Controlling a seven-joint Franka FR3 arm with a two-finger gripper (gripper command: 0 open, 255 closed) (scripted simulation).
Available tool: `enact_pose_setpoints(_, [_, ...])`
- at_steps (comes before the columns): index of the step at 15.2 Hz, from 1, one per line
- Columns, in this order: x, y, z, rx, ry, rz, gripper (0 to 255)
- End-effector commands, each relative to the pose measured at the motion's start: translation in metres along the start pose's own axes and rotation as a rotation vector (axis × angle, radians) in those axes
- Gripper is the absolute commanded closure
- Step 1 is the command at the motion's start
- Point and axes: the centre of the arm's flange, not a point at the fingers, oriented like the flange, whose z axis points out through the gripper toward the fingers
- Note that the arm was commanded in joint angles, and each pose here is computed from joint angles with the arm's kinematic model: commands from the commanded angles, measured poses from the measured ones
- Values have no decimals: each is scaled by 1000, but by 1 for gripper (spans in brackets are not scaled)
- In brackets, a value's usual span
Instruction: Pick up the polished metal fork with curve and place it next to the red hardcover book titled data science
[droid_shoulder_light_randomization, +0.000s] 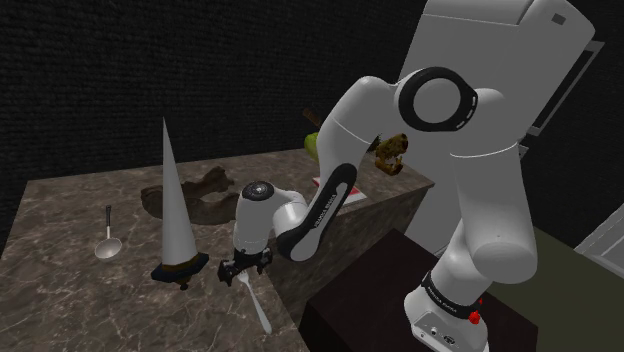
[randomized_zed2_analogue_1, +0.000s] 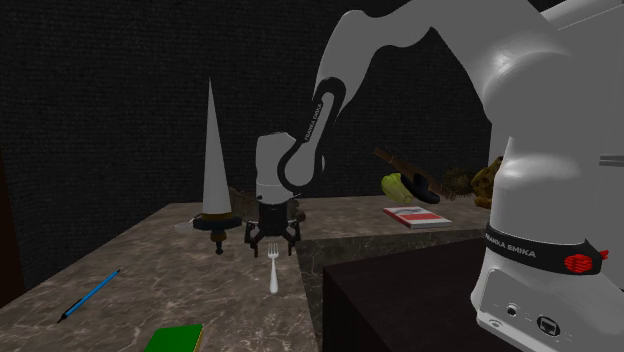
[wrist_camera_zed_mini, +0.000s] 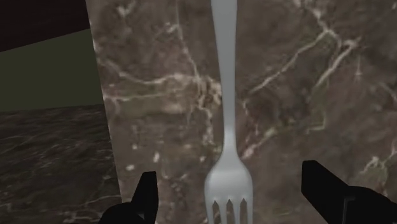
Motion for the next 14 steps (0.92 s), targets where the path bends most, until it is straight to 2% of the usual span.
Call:
enact_pose_setpoints(1, [0, 0, 0, 0, 0, 0, 0])
enact_pose_setpoints(2, [0, 0, 0, 0, 0, 0, 0])
enact_pose_setpoints(3, [0, 0, 0, 0, 0, 0, 255])
enact_pose_setpoints(12, [0, 0, 0, 0, 0, 0, 255])
enact_pose_setpoints(14, [1, 0, -10, 0, 0, 0, 255])
